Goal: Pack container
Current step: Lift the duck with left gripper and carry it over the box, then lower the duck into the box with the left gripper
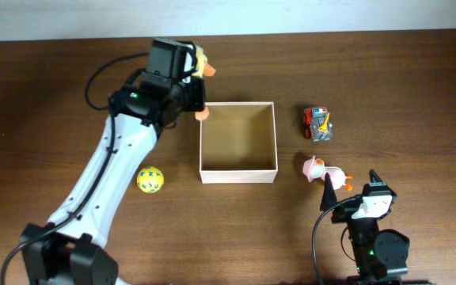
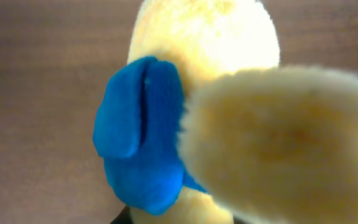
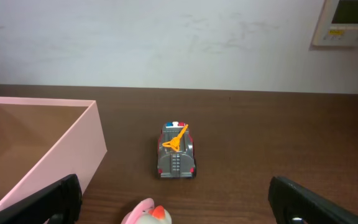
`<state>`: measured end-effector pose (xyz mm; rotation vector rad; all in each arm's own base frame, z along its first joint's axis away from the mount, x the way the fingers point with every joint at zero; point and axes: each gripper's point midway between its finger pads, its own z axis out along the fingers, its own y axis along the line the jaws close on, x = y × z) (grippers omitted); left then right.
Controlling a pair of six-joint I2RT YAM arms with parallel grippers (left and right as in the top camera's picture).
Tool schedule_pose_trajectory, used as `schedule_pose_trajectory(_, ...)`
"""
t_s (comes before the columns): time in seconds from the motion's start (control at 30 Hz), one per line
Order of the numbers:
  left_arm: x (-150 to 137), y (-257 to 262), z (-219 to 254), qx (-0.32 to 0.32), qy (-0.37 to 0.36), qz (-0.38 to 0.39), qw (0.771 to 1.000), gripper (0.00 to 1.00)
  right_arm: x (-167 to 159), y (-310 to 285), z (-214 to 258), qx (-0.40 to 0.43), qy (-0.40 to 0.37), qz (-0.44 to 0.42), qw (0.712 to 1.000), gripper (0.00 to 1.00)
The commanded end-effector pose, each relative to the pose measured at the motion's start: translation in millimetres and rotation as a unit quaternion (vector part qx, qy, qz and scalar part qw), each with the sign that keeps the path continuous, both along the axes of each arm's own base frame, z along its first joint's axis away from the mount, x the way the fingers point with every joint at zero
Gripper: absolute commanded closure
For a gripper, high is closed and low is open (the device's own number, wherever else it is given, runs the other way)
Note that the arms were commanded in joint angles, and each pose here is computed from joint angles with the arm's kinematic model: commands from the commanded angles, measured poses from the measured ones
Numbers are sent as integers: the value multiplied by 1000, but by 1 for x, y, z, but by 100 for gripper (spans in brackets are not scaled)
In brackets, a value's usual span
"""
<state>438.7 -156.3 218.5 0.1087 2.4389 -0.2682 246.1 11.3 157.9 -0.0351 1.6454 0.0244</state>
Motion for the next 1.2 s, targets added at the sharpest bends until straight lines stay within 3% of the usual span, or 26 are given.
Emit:
schedule_pose_trajectory(0.0,-2,-18,-31,-23,50,15,998,98,0,-2,-3,1,3,-5,1000,1)
schedule_pose_trajectory(0.33,-9,-47,-84,-23,117,-21,993,98,0,-2,-3,1,3,-5,1000,1)
schedule_pose_trajectory(0.87,-23,-60,-131,4,174,-35,984,98,0,-2,-3,1,3,-5,1000,1)
schedule_pose_trajectory(1.17,-8,-50,-143,40,152,-11,987,98,0,-2,-3,1,3,-5,1000,1)
